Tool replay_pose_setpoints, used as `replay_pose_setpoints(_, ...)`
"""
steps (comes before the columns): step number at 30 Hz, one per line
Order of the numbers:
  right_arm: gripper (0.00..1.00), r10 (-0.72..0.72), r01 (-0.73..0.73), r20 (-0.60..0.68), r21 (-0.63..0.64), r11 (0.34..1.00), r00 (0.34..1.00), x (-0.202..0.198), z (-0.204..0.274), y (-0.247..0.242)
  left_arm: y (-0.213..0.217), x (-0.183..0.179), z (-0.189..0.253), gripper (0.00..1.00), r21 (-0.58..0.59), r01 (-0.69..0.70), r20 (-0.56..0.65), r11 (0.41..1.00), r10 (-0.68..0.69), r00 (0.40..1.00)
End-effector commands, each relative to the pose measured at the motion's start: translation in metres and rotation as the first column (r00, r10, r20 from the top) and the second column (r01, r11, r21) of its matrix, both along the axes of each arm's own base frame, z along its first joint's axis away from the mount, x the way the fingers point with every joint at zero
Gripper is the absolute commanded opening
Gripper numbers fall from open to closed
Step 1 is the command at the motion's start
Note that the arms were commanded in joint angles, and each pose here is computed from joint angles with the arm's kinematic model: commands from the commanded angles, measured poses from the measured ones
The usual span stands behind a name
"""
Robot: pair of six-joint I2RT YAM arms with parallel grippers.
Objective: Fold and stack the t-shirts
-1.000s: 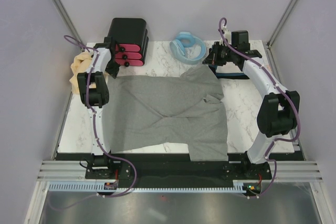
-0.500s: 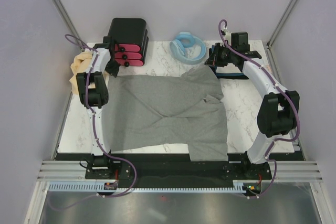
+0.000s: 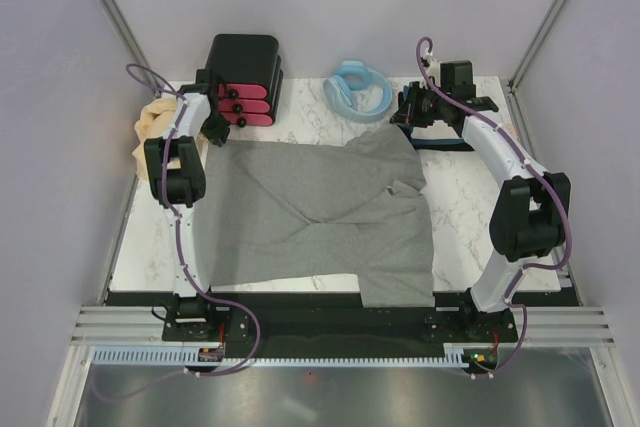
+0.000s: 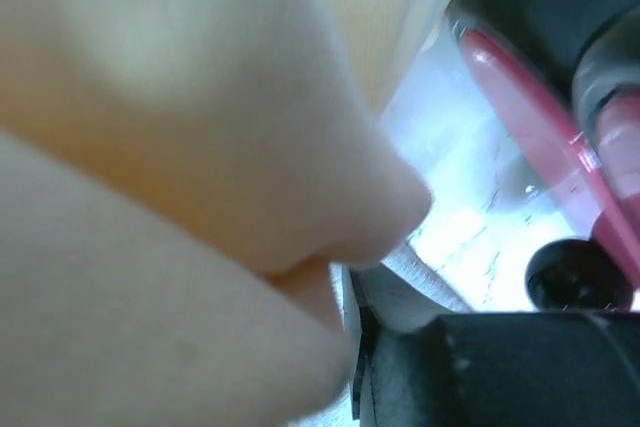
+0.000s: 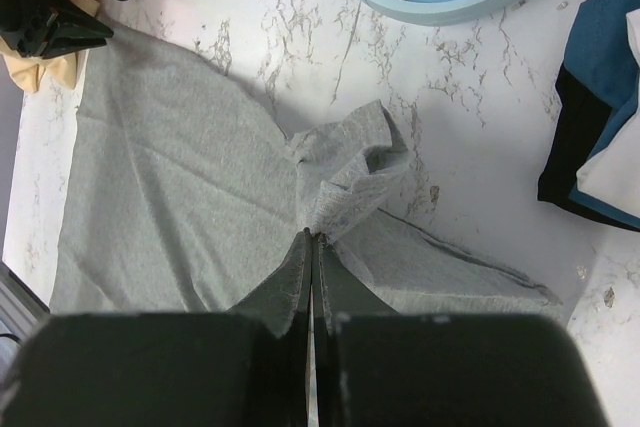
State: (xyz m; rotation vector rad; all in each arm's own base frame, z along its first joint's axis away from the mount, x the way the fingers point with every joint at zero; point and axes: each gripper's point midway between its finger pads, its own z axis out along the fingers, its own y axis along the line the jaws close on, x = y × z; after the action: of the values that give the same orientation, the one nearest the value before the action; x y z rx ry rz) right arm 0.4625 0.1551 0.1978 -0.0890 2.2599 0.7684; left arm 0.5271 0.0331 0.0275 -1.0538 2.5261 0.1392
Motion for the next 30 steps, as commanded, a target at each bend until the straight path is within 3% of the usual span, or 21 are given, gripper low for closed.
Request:
replay_pose_setpoints(1, 0.00, 0.022, -0.023, 0.055, 0.014, 1.000, 0.998, 0.008, 0.013, 0.002, 0.002, 0.006, 0.049, 0.32, 0.025, 0.014, 0.115, 1.000, -0.017, 0.993)
replay_pose_setpoints(9, 0.00, 0.029, -0.030, 0.052, 0.026, 0.999, 0.998, 0.012, 0.013, 0.005, 0.011, 0.005, 0.063, 0.36, 0.072, 0.011, 0.160, 0.997, -0.023, 0.987)
replay_pose_setpoints(17, 0.00, 0.032, -0.034, 0.052, 0.029, 0.999, 0.998, 0.010, 0.015, 0.006, 0.015, 0.021, 0.035, 0.35, 0.100, 0.029, 0.125, 0.995, -0.042, 0.991)
replay_pose_setpoints(30, 0.00, 0.061, -0.065, 0.059, 0.066, 0.996, 0.996, 0.012, 0.024, 0.012, 0.024, 0.008, 0.010, 0.35, 0.138, 0.005, 0.050, 0.990, -0.012, 0.999)
